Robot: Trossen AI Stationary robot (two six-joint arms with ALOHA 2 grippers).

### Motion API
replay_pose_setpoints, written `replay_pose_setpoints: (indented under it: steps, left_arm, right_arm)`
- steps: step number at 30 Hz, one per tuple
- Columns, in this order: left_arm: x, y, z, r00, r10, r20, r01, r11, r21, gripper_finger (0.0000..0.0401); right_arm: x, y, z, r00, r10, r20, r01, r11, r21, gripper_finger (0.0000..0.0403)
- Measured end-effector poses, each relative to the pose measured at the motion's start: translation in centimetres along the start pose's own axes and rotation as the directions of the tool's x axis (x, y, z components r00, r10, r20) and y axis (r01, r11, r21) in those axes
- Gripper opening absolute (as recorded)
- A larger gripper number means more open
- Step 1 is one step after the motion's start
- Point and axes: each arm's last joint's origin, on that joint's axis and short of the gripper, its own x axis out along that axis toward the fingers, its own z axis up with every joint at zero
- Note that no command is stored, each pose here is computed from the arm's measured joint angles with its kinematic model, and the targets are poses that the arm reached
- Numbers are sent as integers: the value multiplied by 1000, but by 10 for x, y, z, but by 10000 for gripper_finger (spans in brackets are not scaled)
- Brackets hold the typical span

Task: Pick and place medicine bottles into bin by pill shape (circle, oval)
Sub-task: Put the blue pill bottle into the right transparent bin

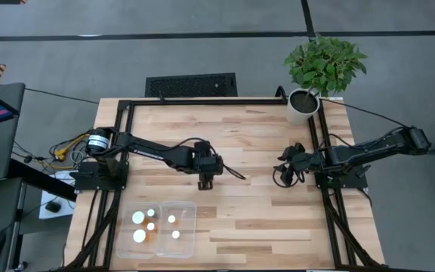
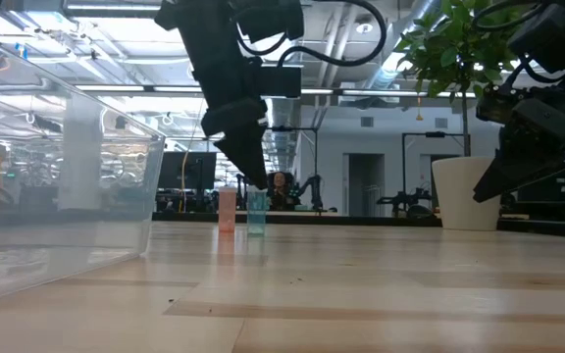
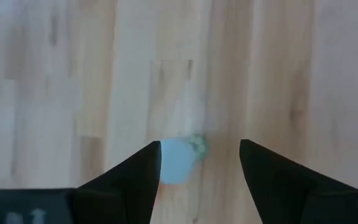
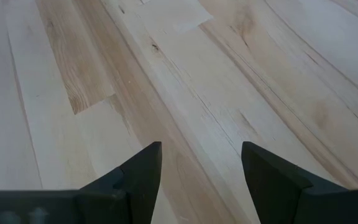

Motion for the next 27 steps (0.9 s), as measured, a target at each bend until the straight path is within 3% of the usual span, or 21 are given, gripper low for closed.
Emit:
replay_pose_setpoints:
  steps: [8, 17, 27]
  left_arm:
    - [-5, 5, 6, 998, -27, 64, 28, 1000, -5, 213]
    - [-40, 24, 12, 978, -25, 205, 32, 999, -30, 213]
    - [-15, 17, -7, 978, -68, 197, 75, 997, -30, 213]
  right_arm:
    - [0, 0, 0, 1000, -1, -1, 1, 1000, 0, 234]
    - [0, 0, -1, 1000, -3, -7, 3, 1000, -4, 234]
    - [0, -1, -1, 1000, -7, -14, 7, 1000, -7, 234]
